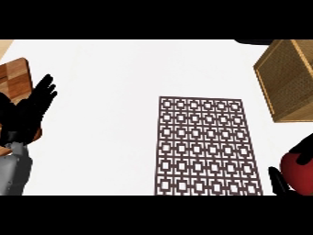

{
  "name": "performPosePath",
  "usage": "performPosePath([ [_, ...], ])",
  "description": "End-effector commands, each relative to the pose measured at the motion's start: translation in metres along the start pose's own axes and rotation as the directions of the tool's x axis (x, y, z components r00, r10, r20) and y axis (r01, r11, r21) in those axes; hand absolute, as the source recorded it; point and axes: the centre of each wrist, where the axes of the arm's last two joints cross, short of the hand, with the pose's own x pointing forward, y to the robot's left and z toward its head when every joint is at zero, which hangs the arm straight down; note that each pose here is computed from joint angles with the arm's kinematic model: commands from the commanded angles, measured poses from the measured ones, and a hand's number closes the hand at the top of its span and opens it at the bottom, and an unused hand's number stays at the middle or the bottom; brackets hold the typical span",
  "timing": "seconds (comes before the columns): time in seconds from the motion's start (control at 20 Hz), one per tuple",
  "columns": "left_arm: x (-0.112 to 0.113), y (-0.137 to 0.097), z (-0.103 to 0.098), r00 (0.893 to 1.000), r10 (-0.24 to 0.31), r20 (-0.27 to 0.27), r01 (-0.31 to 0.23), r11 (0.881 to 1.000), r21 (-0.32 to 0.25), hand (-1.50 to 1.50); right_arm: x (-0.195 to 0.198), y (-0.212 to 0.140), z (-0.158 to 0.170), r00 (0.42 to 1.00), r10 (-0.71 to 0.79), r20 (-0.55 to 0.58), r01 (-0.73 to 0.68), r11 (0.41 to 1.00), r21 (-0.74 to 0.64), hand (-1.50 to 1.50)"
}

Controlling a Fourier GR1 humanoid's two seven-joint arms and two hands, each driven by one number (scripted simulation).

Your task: Pick the tomato from the placemat and place it in the basket

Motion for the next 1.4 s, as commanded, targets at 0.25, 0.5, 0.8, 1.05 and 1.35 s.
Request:
performPosePath([
  [0.25, -0.003, -0.002, 0.003, 0.999, 0.03, -0.012, -0.03, 1.0, -0.004, 0.0, -0.017, -0.071, -0.089, 0.998, -0.039, -0.055, 0.034, 0.996, -0.087, 1.5],
  [0.5, -0.003, -0.002, -0.004, 1.0, 0.027, -0.01, -0.027, 1.0, 0.002, 0.0, -0.078, -0.084, -0.108, 0.999, -0.007, -0.053, 0.004, 0.998, -0.064, 1.5],
  [0.8, -0.017, -0.009, 0.003, 1.0, 0.017, -0.009, -0.017, 1.0, 0.008, 0.0, -0.112, -0.078, -0.129, 0.995, -0.073, -0.062, 0.068, 0.995, -0.073, 1.5],
  [1.05, -0.01, 0.002, 0.008, 1.0, 0.009, 0.004, -0.009, 1.0, -0.007, 0.0, -0.138, -0.066, -0.125, 0.976, -0.057, -0.209, 0.0, 0.966, -0.259, 1.5],
  [1.35, -0.004, 0.004, 0.011, 1.0, 0.007, -0.008, -0.007, 1.0, 0.001, 0.0, -0.153, -0.019, -0.164, 0.98, -0.076, -0.184, 0.047, 0.986, -0.157, -1.5],
])
